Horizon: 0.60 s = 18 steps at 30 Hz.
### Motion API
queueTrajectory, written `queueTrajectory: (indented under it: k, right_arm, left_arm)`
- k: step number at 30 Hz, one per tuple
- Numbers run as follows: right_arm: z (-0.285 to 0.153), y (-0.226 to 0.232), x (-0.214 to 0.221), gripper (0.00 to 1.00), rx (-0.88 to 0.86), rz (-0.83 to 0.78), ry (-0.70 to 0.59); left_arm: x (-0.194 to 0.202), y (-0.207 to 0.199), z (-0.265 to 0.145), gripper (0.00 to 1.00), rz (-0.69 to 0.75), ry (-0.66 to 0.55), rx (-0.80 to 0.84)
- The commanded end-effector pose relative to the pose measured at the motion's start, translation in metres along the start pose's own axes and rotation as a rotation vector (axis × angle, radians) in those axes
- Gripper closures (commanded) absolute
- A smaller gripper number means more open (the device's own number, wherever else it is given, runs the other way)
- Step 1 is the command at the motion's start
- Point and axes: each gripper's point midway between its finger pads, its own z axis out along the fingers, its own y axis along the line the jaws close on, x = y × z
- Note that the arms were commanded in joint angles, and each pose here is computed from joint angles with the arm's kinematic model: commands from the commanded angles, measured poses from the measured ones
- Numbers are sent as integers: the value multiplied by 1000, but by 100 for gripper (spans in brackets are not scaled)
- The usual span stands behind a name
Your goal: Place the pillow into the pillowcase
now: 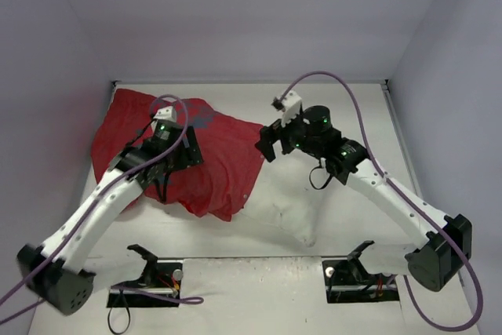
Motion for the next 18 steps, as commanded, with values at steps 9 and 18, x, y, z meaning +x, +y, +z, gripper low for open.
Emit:
queueTrajectory:
  k: [9, 18]
  right_arm:
    - [40, 131, -5, 0, -143, -424, 43]
    - [84, 159, 7, 0, 47, -584, 85]
  left_arm:
    - [-83, -37, 82, 22, -37, -8, 123]
    - [-120, 31, 16, 22, -150, -155, 8]
